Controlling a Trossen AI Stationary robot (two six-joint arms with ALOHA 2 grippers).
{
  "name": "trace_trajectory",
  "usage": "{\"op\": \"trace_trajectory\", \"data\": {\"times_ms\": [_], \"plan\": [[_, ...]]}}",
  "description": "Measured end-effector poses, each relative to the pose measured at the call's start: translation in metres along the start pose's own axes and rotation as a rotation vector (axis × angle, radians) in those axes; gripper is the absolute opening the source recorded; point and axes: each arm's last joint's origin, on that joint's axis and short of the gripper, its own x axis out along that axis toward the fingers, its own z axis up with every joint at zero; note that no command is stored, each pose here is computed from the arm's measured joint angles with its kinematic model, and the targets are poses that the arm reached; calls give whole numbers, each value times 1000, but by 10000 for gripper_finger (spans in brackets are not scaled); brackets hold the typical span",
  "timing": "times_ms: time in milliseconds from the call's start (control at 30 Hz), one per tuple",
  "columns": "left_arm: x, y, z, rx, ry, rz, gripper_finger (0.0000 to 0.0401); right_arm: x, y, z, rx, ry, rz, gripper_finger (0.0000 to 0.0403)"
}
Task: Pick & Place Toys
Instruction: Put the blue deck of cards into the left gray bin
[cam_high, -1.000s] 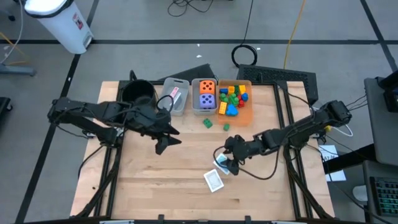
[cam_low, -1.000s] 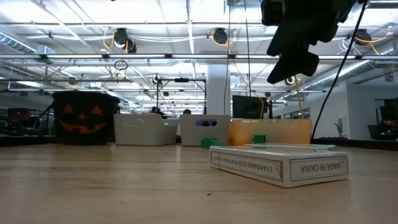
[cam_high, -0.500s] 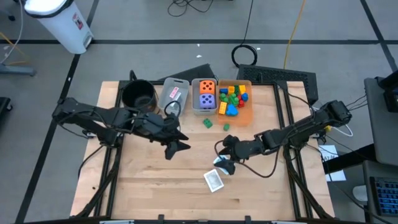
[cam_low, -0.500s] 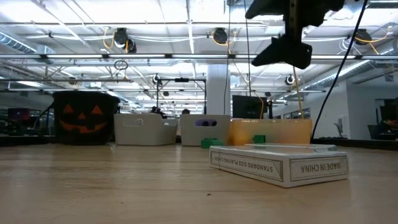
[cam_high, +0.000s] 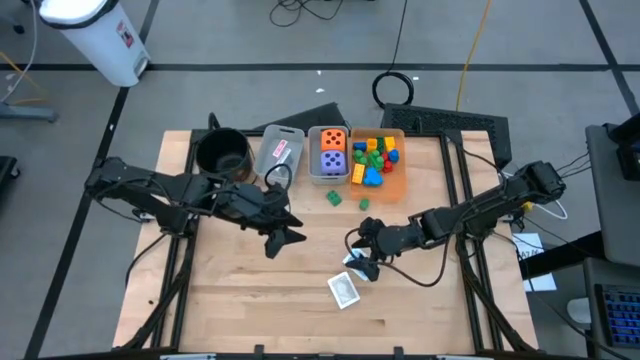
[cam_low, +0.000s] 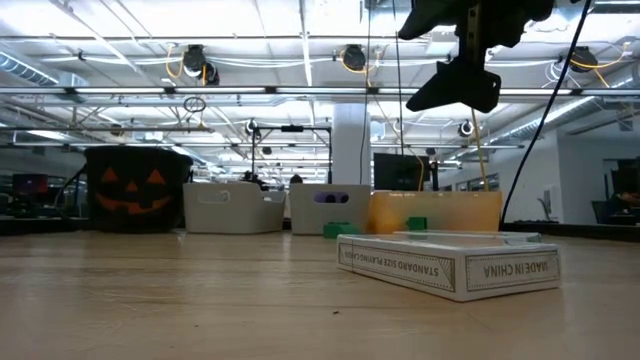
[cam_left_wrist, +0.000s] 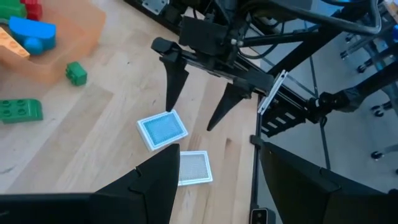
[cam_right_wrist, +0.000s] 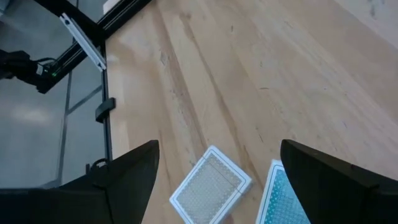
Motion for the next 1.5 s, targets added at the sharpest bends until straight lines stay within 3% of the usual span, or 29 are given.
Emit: {"op": "trace_trajectory", "data": {"times_ms": [367,1000,1400,1500], "plan": [[0,-4,-5,35,18,-12,232,-1,9,-10,52,24,28,396],[-1,-6,-6,65,20,-13,232,-1,13,-15,136,-79,-52,393],[-1,-6,-6,71,19,-12,232,-1,13,-15,179,-47,-51,393],[-1,-5,-5,69,17,-9,232,-6,14,-4,123,-24,-106,393]]}}
